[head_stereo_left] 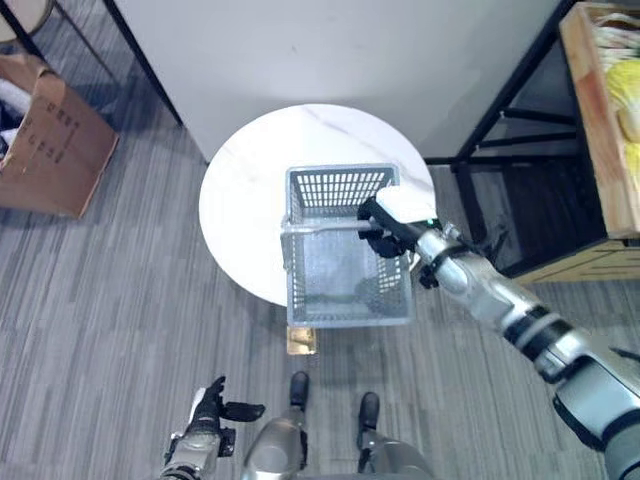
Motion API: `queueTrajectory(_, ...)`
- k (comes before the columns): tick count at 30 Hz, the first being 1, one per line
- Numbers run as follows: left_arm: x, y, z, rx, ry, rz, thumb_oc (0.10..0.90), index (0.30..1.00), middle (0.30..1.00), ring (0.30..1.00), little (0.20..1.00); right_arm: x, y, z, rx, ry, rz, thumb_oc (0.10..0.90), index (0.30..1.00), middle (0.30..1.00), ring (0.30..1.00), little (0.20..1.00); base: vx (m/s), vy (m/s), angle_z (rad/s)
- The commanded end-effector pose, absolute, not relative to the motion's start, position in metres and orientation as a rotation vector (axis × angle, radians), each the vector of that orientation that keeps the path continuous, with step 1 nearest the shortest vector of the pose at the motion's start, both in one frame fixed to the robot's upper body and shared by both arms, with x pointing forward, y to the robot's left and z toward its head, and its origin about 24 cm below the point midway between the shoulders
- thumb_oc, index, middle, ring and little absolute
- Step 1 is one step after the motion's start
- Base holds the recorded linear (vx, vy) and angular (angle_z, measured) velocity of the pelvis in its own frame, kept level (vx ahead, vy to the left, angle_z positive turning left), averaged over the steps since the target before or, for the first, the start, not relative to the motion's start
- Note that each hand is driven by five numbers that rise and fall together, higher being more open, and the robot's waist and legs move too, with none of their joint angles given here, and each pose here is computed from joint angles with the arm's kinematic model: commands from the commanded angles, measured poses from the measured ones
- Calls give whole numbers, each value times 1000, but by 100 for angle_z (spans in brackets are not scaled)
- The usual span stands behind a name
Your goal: Get the vegetables into the basket
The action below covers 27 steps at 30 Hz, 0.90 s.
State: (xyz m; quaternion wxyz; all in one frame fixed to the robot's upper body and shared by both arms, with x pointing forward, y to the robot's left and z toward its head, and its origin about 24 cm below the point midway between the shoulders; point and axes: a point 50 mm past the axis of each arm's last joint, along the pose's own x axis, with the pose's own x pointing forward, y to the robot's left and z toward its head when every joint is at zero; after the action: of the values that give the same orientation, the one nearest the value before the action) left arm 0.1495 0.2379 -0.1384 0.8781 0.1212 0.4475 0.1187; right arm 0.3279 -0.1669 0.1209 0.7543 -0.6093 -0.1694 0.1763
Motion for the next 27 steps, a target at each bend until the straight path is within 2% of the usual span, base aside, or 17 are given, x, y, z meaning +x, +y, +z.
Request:
queueTrajectory(1,130,253,-143,352,1011,220,900,1000,1000,1000,1000,321,-155,197,-1158,-714,301,400,300,300,300,300,48,6,-9)
queueTrajectory(5,114,258,-148,362,1079,220,900,1000,1000,1000,1000,290,-172,201,-1138,-742,349,400,300,300,300,300,54,-13,-26)
queueTrajectory(12,102,258,-151,377,1114,210,900,1000,1000,1000,1000,267,-199,186,-1251,-693,326,400,300,300,300,300,28,30,-22)
queueTrajectory(17,104,255,-151,401,1097,184,900,1000,1000,1000,1000,251,-233,162,-1256,-560,188,400,300,300,300,300,-64,152,-42)
queueTrajectory(21,116,259,-146,421,1054,214,900,1000,1000,1000,1000,248,-242,156,-1243,-535,108,400,300,300,300,300,-181,109,-28)
queueTrajectory(23,123,267,-141,435,1022,245,900,1000,1000,1000,1000,247,-247,147,-1208,-508,53,400,300,300,300,300,-280,157,-135)
queueTrajectory(27,112,278,-140,427,1042,298,900,1000,1000,1000,1000,248,-246,146,-1198,-513,35,400,300,300,300,300,-163,63,-162)
